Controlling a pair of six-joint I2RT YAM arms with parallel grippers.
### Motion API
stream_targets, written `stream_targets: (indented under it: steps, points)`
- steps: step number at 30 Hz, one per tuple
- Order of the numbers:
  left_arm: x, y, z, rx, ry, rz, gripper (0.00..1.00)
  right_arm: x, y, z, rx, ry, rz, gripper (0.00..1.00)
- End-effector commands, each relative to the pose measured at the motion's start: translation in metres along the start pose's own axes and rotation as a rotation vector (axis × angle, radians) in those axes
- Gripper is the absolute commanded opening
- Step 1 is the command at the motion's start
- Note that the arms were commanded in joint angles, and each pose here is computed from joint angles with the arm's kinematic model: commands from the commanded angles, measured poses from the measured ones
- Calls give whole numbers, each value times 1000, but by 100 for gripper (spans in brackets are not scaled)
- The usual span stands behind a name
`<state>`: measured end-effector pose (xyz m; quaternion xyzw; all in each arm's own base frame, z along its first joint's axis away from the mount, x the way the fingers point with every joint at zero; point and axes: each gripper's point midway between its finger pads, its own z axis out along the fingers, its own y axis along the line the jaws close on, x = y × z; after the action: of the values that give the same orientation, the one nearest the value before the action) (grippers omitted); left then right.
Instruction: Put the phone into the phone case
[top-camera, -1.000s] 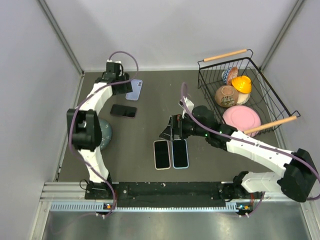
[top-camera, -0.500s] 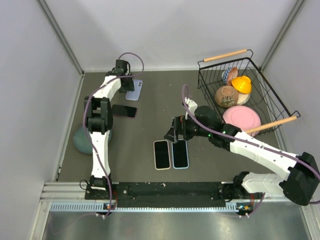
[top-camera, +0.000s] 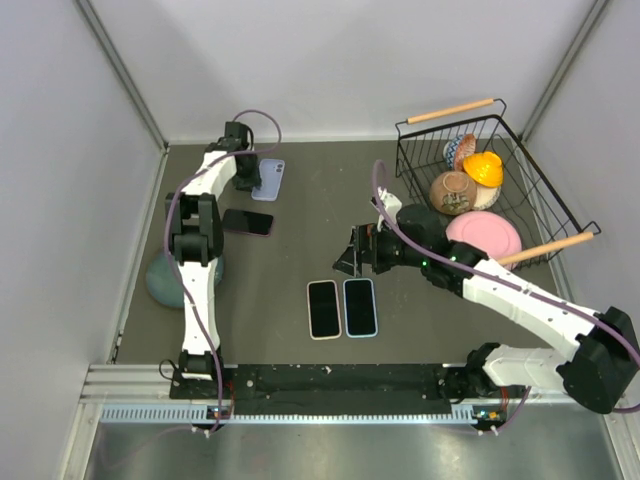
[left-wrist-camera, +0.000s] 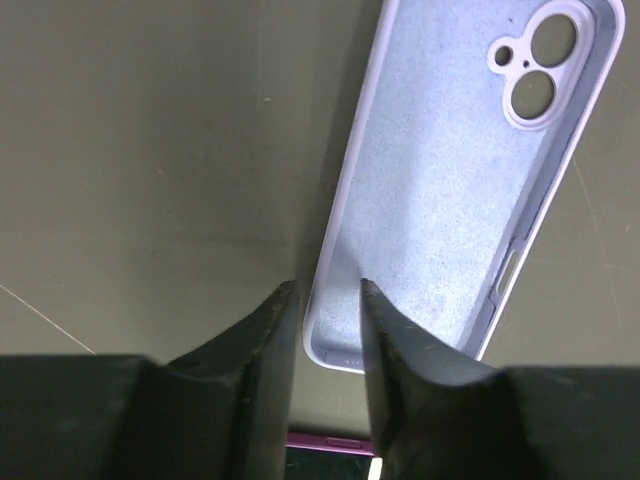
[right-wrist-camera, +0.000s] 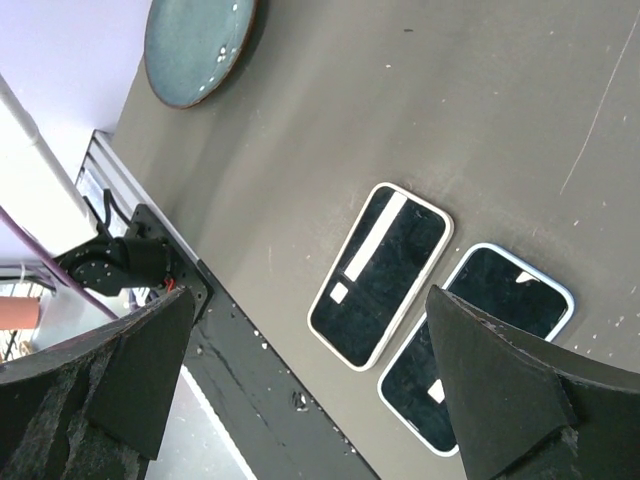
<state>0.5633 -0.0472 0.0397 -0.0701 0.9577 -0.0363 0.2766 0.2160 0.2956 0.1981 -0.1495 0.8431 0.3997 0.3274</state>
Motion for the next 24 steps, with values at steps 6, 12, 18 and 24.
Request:
stream_targets:
  steps: [6, 12, 18, 24]
  points:
    - [12, -27, -14, 171, 63, 9, 1, -22, 27, -24, -85, -76, 7, 99]
    - [7, -57, -66, 263, 10, -12, 0, -12, 21, -35, -66, -92, 52, 99]
    - [37, -103, -110, 354, -15, -51, 0, -6, 20, -45, -69, -110, 74, 99]
    - [96, -127, -125, 344, 27, -125, 0, 0, 27, -58, -107, -120, 92, 99]
